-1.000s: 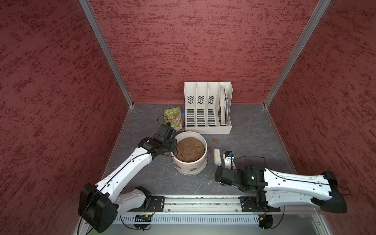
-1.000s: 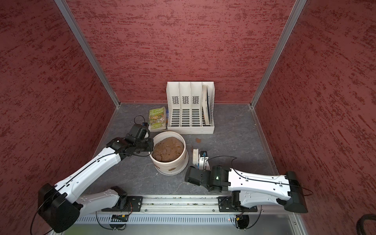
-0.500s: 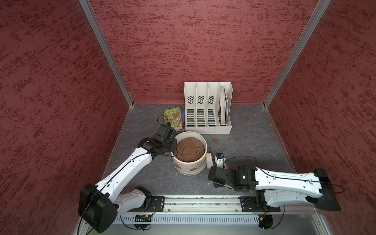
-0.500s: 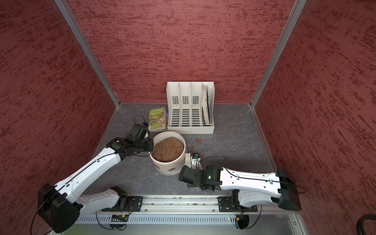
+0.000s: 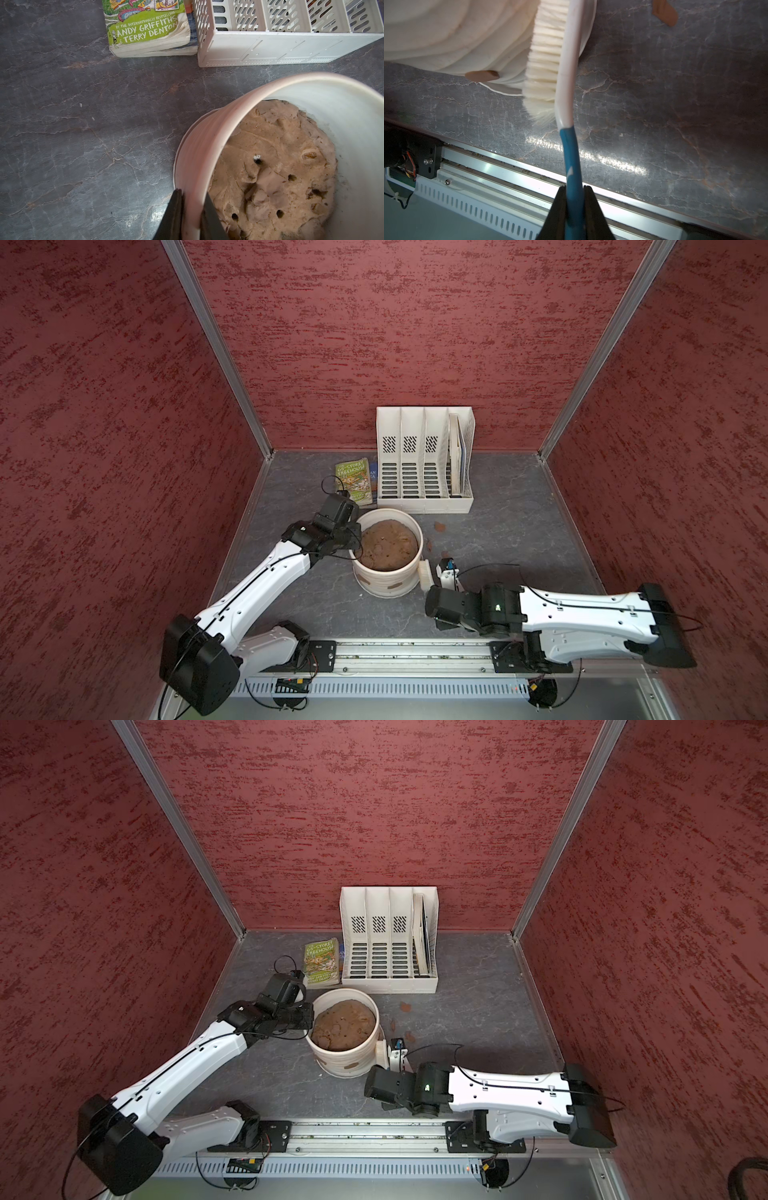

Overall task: Scrub the dried mud off the ceramic pot
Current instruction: Brush off the soil from the pot, then rotate the pot on the tray, then brush off the soil from the pot.

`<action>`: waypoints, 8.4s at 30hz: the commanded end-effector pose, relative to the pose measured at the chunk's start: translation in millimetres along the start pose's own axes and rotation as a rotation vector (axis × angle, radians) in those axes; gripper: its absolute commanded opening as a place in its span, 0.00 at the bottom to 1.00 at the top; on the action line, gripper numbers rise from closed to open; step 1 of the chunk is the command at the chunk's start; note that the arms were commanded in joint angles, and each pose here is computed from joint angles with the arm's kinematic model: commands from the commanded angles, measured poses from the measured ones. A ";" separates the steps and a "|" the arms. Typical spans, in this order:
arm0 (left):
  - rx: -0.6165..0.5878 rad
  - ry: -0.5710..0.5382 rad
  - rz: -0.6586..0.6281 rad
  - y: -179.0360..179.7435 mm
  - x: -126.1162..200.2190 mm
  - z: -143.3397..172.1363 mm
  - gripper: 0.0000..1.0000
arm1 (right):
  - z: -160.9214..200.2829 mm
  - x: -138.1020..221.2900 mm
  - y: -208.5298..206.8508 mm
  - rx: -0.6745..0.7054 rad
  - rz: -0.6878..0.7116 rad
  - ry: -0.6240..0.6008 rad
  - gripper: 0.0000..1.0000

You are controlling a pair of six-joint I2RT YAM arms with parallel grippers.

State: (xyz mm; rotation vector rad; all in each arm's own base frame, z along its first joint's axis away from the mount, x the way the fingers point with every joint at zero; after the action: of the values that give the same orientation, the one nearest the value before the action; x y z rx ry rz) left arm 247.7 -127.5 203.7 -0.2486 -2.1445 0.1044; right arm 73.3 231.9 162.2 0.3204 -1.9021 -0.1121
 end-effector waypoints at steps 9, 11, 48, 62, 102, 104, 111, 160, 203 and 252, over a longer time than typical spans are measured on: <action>-0.042 -0.003 0.220 -39.4 -1.7 -1.0 0.00 | -26.8 0.5 24.4 -0.011 -0.024 -0.051 0.00; -0.050 -0.001 0.221 -39.7 -3.1 0.3 0.00 | -35.0 0.8 25.2 -0.013 -0.028 -0.060 0.00; 0.047 -0.099 0.273 -35.8 -5.2 -33.4 0.59 | -64.6 5.7 -45.7 -0.137 0.055 -0.137 0.00; 0.056 -0.083 0.179 -31.3 -18.4 -49.4 0.48 | -58.1 5.5 -30.2 -0.123 0.012 -0.146 0.00; 0.139 -0.091 0.297 -25.6 -5.1 -46.9 0.52 | -52.7 4.6 -32.0 -0.130 0.024 -0.147 0.00; 0.139 -0.093 0.297 -25.3 -4.7 -46.5 0.51 | -52.5 6.4 -31.9 -0.131 0.018 -0.150 0.00; 0.141 -0.093 0.298 -24.5 -4.1 -43.1 0.46 | -53.1 7.9 -32.6 -0.133 0.011 -0.162 0.00; 0.168 -0.135 0.182 -9.7 -8.6 -46.3 0.48 | -33.4 17.3 -11.2 -0.060 0.005 -0.103 0.00; 0.089 -0.030 0.146 -5.6 -13.8 -16.1 0.12 | -28.3 14.6 14.1 -0.028 -0.056 -0.046 0.00; 0.106 -0.013 0.050 16.0 9.8 1.4 0.00 | -23.4 -2.3 -1.0 0.056 -0.022 -0.008 0.00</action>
State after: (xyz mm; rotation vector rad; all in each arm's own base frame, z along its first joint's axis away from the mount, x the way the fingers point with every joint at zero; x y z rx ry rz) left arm 251.6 -113.4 206.9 -0.2470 -2.1711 0.1996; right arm 94.2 225.5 172.5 0.3947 -1.8944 -0.0663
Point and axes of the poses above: each gripper's point midway between its finger pads, its own x axis back along the fingers, its own y axis along the line the jaws close on, z = x × y, the point moved 5 cm from there along x, back along the fingers, and after that the axes turned 2 degrees about -x, right-handed, at the moved point
